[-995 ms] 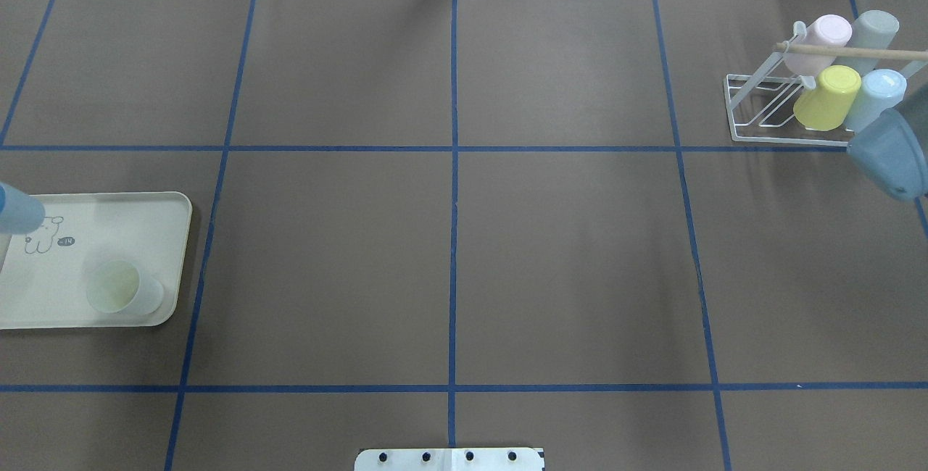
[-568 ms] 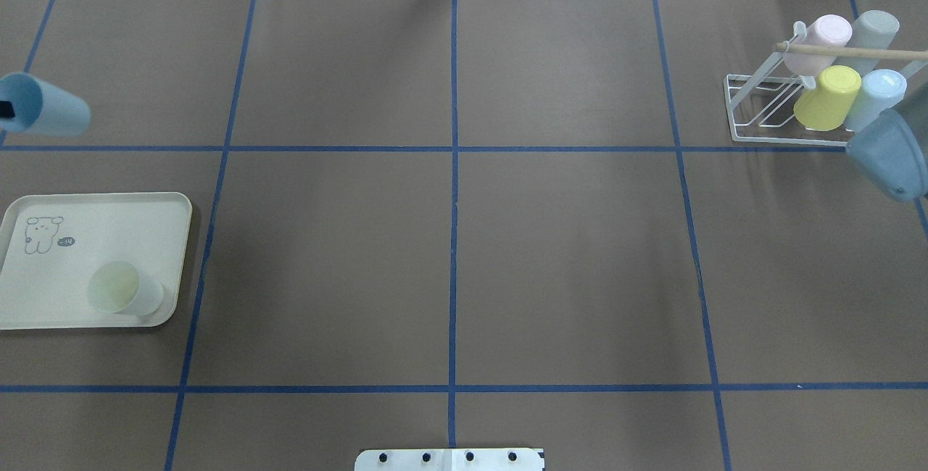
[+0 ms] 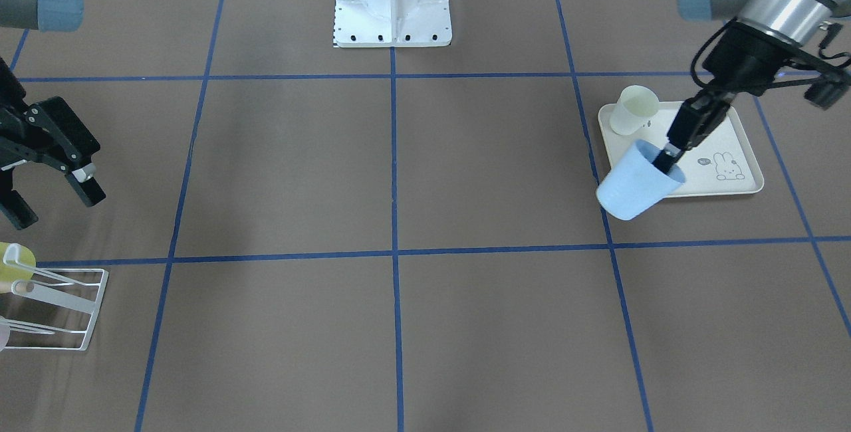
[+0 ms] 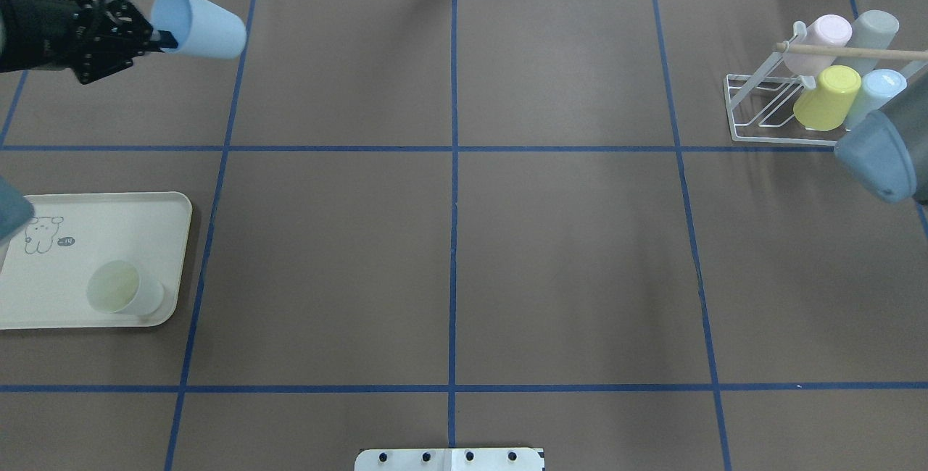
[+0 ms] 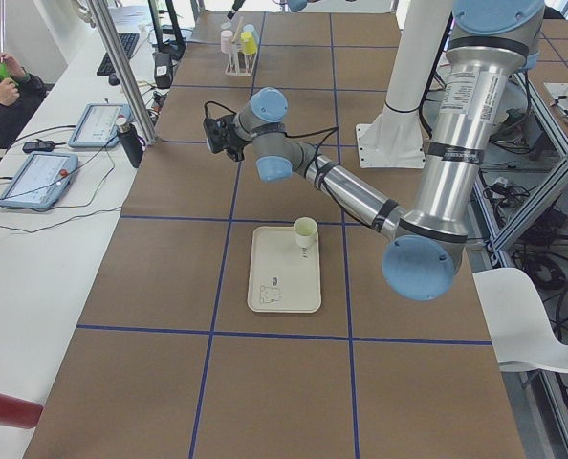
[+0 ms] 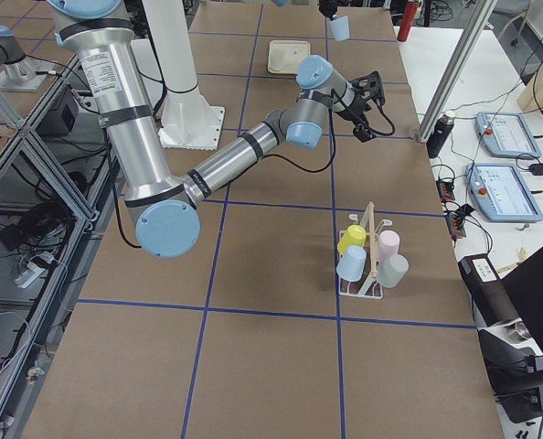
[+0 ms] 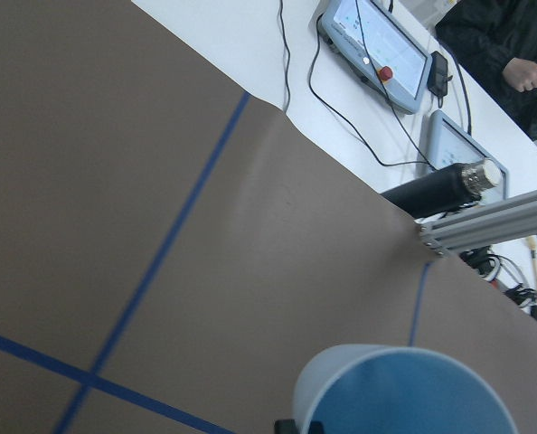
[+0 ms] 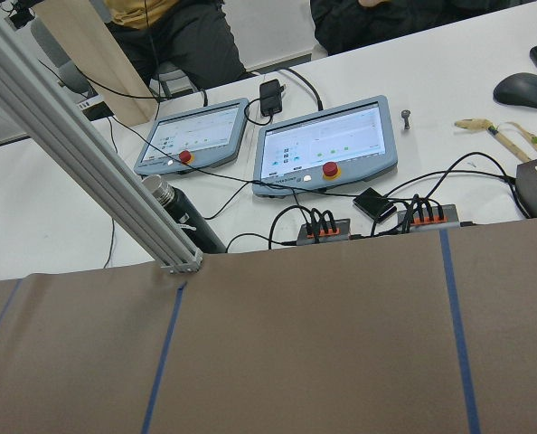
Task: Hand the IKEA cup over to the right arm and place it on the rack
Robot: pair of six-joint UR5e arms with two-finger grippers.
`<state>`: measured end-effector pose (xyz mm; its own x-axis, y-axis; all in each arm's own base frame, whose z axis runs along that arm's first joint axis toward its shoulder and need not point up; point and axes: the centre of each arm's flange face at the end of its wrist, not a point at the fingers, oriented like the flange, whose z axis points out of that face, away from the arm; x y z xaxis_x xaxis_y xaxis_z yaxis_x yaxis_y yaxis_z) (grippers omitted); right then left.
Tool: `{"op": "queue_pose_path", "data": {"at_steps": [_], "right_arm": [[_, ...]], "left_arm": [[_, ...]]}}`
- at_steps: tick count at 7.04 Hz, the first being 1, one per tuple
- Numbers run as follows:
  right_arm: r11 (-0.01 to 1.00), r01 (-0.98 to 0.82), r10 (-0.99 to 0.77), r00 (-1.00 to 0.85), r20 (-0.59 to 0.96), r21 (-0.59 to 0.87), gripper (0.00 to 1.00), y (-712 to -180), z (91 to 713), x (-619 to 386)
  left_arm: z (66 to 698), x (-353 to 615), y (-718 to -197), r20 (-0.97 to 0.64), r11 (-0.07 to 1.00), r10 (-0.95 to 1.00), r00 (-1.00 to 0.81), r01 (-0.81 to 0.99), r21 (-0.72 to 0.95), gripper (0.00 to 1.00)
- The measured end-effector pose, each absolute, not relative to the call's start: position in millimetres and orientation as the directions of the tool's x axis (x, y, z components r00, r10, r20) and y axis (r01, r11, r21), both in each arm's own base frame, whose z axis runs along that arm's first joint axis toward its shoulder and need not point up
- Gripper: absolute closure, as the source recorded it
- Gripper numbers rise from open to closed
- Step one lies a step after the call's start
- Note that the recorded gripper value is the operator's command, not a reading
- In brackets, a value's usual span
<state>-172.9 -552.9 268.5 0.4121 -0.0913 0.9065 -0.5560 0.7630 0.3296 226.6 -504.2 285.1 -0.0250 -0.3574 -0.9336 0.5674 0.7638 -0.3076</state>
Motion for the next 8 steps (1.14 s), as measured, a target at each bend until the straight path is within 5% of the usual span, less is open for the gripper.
{"op": "queue_pose_path", "data": {"at_steps": [5,8], "right_arm": [[0.769,-0.638,0.024,-0.044,0.999,-0.046,0.0,-532,206,-238],[0.784,-0.58,0.054,-0.293,0.955,-0.222,0.0,-496,155,-298]], "left_arm": [[214,323,-461,-0.63,0.661,-0.406,-0.662,0.263,-0.702,1.0],[220,317,-451,-0.479,0.688,-0.4,-0.782,0.089,-0.72,1.0]]}}
